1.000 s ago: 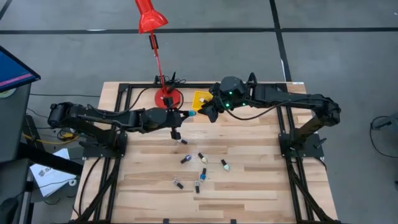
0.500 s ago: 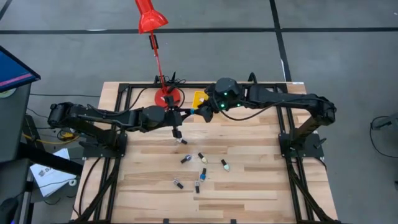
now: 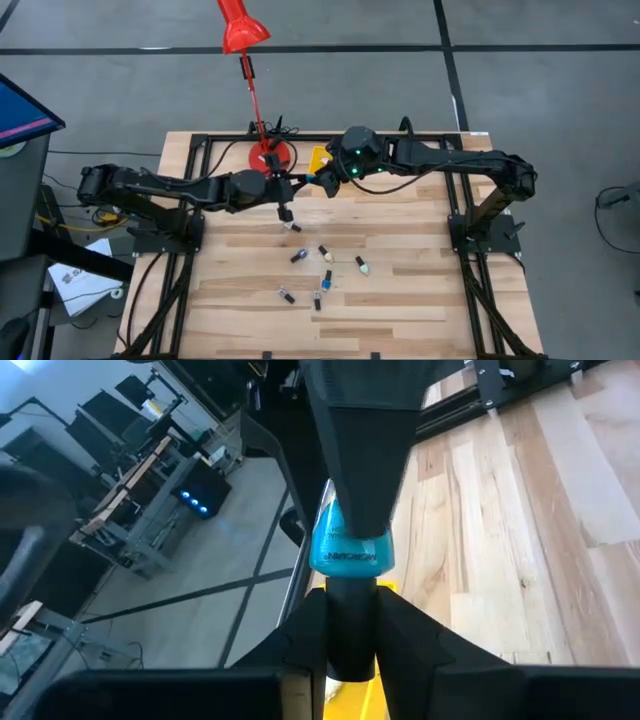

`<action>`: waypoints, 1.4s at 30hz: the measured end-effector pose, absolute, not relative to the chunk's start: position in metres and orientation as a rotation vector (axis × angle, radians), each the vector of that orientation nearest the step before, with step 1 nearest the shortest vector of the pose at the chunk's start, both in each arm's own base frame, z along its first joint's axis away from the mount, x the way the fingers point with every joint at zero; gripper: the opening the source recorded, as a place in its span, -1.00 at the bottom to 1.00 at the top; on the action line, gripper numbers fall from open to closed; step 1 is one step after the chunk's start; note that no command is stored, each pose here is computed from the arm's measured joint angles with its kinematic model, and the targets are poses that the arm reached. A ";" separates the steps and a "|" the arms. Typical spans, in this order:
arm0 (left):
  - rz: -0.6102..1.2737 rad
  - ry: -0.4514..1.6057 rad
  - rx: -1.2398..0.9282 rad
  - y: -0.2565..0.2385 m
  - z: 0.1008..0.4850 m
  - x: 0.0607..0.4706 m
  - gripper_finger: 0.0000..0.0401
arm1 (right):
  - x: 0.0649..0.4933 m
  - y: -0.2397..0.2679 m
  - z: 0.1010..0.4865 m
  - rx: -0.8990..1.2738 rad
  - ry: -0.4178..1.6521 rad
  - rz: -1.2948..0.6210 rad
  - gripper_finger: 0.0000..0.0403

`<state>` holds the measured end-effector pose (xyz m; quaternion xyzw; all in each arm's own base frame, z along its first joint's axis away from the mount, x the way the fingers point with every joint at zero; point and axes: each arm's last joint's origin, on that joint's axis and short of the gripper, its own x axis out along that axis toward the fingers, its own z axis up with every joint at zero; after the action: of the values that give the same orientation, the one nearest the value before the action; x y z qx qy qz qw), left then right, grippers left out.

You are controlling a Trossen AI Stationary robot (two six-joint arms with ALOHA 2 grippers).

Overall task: Pick & Place Nail Polish
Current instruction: Put the blue nail polish bottle into the yellow bin

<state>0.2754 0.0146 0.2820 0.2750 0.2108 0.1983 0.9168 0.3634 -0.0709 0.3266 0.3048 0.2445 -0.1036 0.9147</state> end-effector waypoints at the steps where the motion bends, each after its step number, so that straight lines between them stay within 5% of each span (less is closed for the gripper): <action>1: 0.406 0.437 0.567 0.015 0.281 0.276 -0.73 | 0.364 -0.071 0.327 0.627 0.500 -0.213 -0.10; 13: 0.423 0.447 0.568 0.017 0.279 0.278 -0.73 | 0.363 -0.070 0.327 0.633 0.503 -0.191 -0.51; 27: 0.435 0.439 0.565 0.018 0.280 0.278 -0.73 | 0.363 -0.070 0.327 0.635 0.512 -0.191 -0.21; 42: 0.438 0.442 0.566 0.019 0.280 0.278 -0.73 | 0.363 -0.071 0.327 0.627 0.511 -0.192 -0.69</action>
<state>0.2780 0.0186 0.2795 0.2745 0.2145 0.2125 0.9129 0.3630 -0.0706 0.3265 0.3048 0.2482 -0.0934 0.9148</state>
